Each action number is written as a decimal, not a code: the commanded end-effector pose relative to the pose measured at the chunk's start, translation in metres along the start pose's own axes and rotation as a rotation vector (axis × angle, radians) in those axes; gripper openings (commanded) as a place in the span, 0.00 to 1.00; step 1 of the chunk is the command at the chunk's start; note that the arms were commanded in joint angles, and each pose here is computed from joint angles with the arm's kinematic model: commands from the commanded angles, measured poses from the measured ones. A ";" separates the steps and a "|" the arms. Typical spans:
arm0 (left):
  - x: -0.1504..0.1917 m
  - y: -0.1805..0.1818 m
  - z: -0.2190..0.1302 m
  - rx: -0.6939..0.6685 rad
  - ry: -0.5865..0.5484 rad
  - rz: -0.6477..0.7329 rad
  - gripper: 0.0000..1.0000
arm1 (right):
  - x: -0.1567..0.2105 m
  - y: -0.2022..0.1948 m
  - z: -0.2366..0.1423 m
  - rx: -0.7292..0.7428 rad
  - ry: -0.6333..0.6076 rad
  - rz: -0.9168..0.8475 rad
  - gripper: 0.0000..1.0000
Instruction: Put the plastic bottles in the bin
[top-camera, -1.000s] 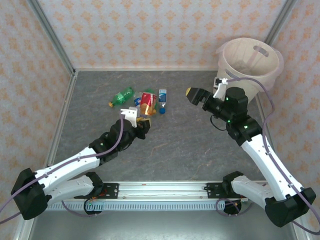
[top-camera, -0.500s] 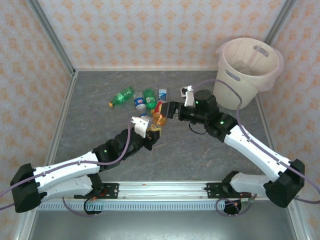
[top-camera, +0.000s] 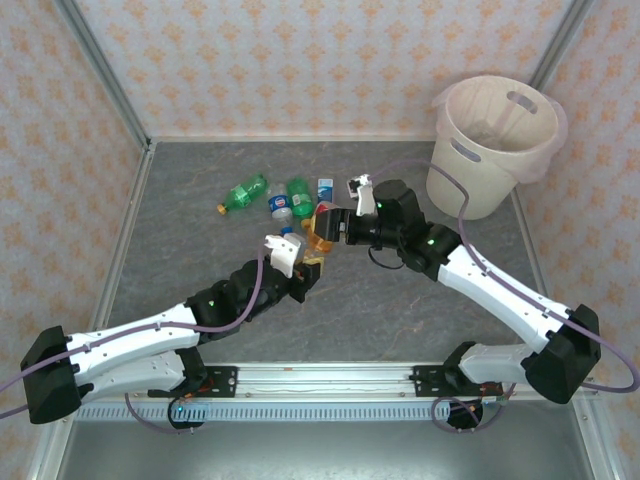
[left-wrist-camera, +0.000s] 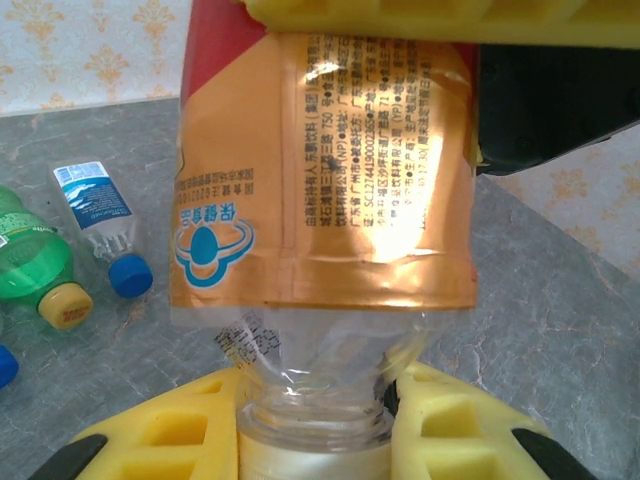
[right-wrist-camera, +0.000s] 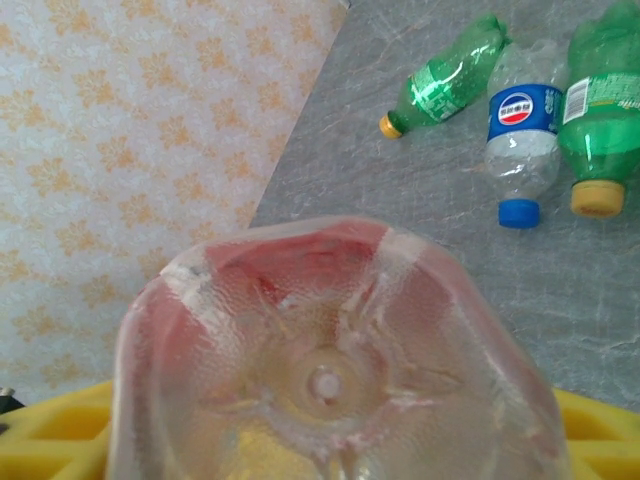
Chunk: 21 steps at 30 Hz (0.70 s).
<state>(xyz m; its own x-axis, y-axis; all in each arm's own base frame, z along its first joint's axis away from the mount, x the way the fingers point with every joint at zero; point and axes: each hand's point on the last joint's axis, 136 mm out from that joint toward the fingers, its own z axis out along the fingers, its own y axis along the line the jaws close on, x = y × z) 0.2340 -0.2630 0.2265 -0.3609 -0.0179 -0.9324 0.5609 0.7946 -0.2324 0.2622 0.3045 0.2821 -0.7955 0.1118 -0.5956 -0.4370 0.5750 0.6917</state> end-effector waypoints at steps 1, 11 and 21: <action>-0.020 -0.012 -0.004 0.040 -0.052 0.008 0.23 | -0.011 0.018 -0.005 -0.044 -0.027 -0.017 0.58; -0.039 0.000 -0.015 -0.017 -0.127 -0.078 0.86 | -0.051 0.015 -0.034 0.069 -0.204 0.006 0.54; -0.054 0.026 -0.050 -0.079 -0.263 -0.187 0.99 | -0.131 -0.028 -0.110 0.299 -0.489 0.050 0.49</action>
<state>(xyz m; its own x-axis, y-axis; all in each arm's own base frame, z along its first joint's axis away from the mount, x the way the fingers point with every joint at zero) 0.2291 -0.2232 0.2827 -0.2624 -0.2580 -0.9298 0.4865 0.7968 -0.3584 0.3205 0.2209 0.3533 -0.6005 0.3983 -0.6933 -0.2703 0.7149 0.6448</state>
